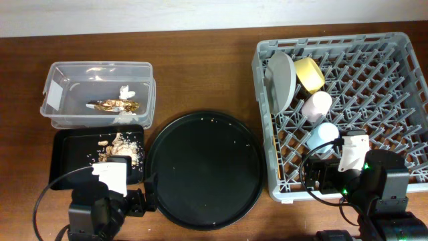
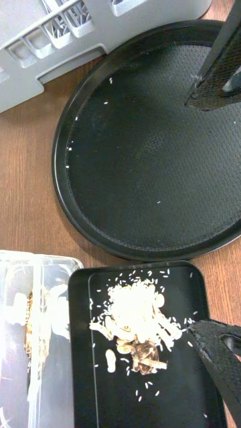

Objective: Sort waste into correct bins and load items into the dishwasher rack

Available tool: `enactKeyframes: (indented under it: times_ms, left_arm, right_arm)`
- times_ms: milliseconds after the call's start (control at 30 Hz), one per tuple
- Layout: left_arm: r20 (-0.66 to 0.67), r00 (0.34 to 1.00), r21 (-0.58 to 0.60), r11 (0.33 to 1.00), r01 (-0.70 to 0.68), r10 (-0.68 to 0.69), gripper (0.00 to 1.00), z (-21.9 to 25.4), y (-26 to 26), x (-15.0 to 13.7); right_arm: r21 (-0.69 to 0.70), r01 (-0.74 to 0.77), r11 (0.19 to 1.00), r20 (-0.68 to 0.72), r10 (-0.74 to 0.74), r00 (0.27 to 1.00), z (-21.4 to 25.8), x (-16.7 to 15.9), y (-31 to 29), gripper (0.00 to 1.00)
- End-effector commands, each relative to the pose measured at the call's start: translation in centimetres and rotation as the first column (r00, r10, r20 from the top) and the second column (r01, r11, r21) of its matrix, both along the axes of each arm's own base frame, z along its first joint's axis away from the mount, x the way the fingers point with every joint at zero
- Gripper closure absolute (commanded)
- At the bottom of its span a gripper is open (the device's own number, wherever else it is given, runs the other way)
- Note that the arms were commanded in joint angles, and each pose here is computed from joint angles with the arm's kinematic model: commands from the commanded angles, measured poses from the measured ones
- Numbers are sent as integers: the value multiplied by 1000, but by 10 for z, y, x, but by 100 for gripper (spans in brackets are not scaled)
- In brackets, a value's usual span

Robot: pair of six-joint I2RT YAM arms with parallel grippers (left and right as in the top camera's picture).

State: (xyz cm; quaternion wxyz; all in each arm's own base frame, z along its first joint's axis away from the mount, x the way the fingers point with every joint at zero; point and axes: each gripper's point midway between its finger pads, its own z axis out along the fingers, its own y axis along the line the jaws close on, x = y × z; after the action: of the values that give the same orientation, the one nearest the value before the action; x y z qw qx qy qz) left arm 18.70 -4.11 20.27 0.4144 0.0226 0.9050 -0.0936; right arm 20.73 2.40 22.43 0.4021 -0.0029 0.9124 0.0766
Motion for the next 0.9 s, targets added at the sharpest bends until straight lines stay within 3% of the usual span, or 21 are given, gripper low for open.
enactKeyframes:
  times_ms: [0, 167, 300, 500, 600, 767, 867]
  left_arm:
    - [-2, 1000, 8, 1000, 15, -15, 1, -3, -1, -1]
    - [-2, 1000, 8, 1000, 15, -15, 1, -3, -1, -1]
    - [-2, 1000, 8, 1000, 15, -15, 1, -3, -1, -1]
    - [-2, 1000, 8, 1000, 15, -15, 1, -3, -1, -1]
    - [-2, 1000, 8, 1000, 15, -15, 1, -3, -1, -1]
    - [-2, 1000, 8, 1000, 15, -15, 1, -3, -1, -1]
    - [-2, 1000, 8, 1000, 15, -15, 1, -3, -1, -1]
  right_arm:
    - [-6, 13, 1000, -23, -13, 1000, -6, -2, -2, 1]
    - [-88, 96, 991, 40, -93, 995, 1, -11, -21, 1]
    - [-104, 75, 992, 303, -40, 952, 8, -3, -14, 1]
    - [-11, 48, 999, 732, -25, 681, 12, 28, -1, 1]
    - [5, 48, 999, 803, -32, 595, 0, 33, -1, 1]
    - [-188, -61, 980, 626, 167, 761, -67, 35, 16, 1]
    - [-187, -59, 981, 628, 165, 761, -66, 35, 16, 1]
